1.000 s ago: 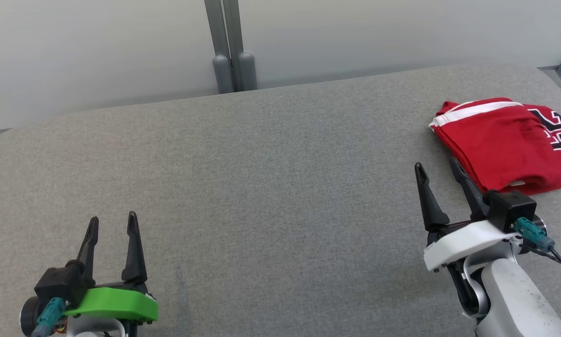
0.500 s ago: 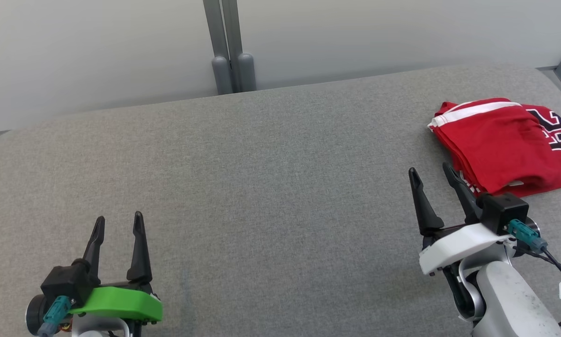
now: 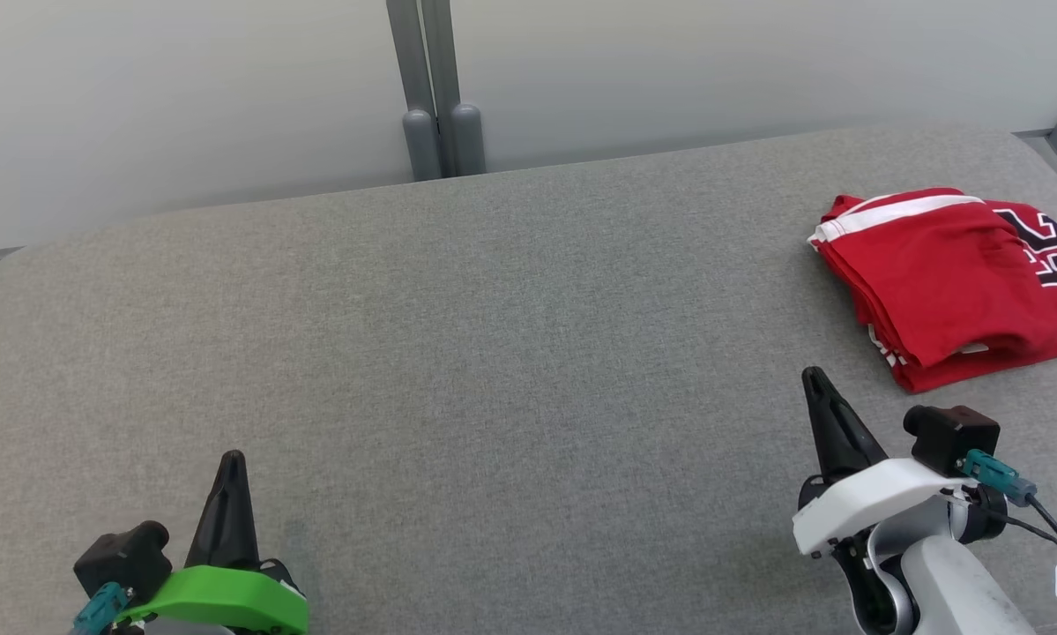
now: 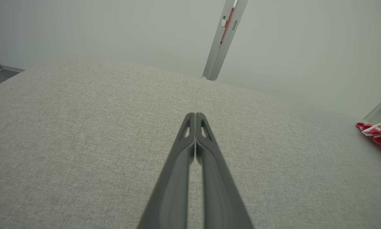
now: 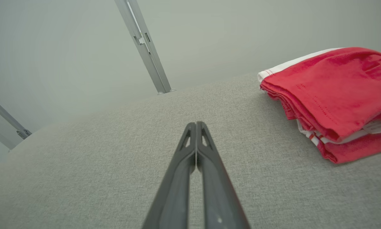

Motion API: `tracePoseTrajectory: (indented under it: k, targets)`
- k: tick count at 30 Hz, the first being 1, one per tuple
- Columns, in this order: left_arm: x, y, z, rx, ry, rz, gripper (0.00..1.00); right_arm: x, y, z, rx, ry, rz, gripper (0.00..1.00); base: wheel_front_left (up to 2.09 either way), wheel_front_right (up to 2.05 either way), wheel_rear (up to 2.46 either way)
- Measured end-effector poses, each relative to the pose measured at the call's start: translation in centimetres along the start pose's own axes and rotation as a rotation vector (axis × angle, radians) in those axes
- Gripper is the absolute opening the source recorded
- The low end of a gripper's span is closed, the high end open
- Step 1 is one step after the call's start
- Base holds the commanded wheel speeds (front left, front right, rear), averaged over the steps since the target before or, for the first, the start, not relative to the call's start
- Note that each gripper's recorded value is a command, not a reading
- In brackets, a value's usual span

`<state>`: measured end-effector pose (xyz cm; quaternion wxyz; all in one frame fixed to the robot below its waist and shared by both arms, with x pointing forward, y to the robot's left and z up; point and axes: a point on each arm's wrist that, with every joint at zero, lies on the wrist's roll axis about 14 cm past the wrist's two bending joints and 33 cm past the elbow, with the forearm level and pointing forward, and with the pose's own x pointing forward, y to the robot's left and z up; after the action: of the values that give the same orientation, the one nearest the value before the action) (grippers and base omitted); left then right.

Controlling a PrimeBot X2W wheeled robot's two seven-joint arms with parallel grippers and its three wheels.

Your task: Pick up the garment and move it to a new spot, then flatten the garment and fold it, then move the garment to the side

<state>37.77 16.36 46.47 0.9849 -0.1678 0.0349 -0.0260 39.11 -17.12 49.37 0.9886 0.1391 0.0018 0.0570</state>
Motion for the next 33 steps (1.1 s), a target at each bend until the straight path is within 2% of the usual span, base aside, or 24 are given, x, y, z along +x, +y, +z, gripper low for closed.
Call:
tracePoseTrajectory:
  k: [16, 33]
  targets:
    - [0.0, 1.1, 0.3, -0.266, 0.005, 0.06, 0.0, -0.1, -1.1, 0.3, 0.28, -0.001, -0.075, 0.0, 0.0, 0.0, 0.0]
    - [0.2, 1.6, 1.0, -0.498, -0.003, 0.084, 0.0, -0.2, -1.9, 0.4, 0.519, -0.008, -0.118, 0.0, 0.0, 0.0, 0.0]
